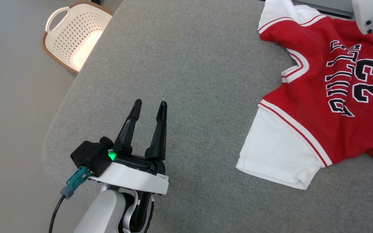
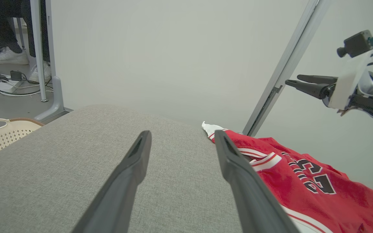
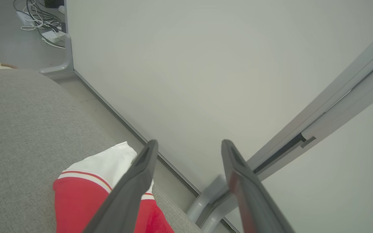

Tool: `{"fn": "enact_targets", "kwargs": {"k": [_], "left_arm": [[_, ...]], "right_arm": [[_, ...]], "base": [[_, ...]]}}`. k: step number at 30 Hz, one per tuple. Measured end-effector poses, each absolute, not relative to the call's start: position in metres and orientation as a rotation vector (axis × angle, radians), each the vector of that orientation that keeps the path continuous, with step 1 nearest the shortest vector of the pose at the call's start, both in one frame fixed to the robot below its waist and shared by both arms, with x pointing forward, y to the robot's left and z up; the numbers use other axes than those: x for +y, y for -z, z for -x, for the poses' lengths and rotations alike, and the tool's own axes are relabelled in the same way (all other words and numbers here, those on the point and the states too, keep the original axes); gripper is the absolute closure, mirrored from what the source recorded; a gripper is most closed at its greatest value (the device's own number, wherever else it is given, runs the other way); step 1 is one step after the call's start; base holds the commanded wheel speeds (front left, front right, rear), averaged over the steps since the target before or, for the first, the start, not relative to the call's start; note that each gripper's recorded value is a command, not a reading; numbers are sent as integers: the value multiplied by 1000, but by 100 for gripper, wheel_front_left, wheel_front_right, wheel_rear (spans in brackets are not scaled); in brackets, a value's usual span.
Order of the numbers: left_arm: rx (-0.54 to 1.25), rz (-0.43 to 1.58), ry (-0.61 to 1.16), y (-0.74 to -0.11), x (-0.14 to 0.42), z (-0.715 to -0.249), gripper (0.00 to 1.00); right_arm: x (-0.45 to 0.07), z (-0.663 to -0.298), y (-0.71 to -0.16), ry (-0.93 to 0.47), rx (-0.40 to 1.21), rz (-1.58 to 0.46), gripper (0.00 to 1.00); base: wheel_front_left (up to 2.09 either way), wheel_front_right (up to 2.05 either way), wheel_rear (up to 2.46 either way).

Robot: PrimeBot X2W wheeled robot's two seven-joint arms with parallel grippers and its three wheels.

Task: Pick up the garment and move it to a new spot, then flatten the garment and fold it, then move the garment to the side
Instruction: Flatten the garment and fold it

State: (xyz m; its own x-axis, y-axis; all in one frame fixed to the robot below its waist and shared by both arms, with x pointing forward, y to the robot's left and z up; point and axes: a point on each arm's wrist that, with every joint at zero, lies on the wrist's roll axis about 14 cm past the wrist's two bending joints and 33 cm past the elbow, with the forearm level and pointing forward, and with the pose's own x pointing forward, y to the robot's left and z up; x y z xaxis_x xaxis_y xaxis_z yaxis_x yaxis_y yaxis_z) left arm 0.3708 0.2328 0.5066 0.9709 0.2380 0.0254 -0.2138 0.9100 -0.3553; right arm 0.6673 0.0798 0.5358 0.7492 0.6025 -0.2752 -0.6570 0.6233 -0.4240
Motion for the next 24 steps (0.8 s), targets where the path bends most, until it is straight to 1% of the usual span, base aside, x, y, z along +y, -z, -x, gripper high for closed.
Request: {"fn": "enact_targets", "kwargs": {"k": [4, 9, 16, 20, 24], "left_arm": [[-91, 354, -192, -515, 227, -371, 0], [-112, 347, -142, -522, 216, -376, 0], [-128, 355, -53, -527, 192, -388, 0], [-122, 374, -4, -526, 177, -393, 0], [-116, 376, 31, -525, 166, -397, 0]], "right_arm": [[56, -661, -536, -690, 111, 490, 0], [16, -652, -544, -613, 99, 353, 0], [-64, -619, -522, -499, 125, 251, 0], [-116, -597, -511, -405, 149, 194, 0], [-143, -580, -506, -347, 156, 130, 0]], "base": [[0, 0, 0], [0, 0, 0], [0, 0, 0], [0, 0, 0], [0, 0, 0]]}}
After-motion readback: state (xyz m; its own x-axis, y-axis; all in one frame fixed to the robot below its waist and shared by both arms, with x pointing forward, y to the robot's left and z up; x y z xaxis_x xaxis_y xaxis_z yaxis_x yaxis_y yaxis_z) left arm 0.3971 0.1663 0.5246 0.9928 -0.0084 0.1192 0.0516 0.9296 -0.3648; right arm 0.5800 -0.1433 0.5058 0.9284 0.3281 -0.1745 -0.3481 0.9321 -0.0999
